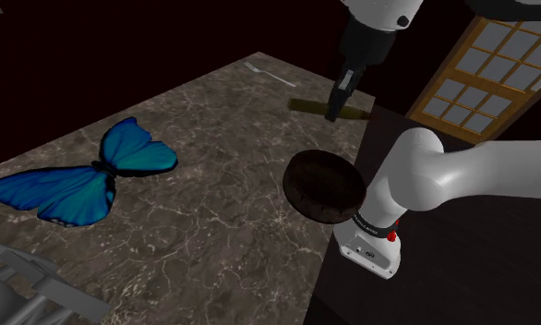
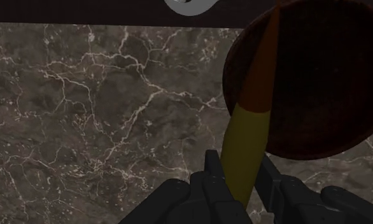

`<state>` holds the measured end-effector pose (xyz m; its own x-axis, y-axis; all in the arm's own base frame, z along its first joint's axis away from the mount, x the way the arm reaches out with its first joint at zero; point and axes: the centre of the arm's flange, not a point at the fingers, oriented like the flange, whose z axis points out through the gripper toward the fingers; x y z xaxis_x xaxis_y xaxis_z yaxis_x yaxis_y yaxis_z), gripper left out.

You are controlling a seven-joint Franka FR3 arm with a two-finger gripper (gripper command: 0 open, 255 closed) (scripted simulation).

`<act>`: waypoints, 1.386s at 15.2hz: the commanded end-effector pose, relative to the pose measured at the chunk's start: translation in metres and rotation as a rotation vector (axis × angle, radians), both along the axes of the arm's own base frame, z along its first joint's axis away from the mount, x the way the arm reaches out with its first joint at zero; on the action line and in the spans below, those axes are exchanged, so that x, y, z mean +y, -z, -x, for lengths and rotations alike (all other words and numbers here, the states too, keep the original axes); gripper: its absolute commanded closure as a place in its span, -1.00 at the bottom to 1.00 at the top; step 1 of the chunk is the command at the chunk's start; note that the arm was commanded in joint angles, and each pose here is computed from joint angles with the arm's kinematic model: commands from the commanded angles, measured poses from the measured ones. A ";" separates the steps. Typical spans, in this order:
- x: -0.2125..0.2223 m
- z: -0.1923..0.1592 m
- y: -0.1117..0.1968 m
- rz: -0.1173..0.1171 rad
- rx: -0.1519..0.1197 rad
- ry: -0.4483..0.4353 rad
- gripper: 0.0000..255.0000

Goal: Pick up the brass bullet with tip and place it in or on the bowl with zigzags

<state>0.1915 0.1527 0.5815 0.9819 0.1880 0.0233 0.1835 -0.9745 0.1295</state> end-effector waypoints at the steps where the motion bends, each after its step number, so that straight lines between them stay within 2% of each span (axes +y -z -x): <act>1: 0.019 0.017 0.002 0.000 0.001 0.001 1.00; 6: 0.064 0.058 0.000 0.000 0.001 0.001 1.00; 21: 0.064 0.058 0.079 0.000 0.001 0.001 1.00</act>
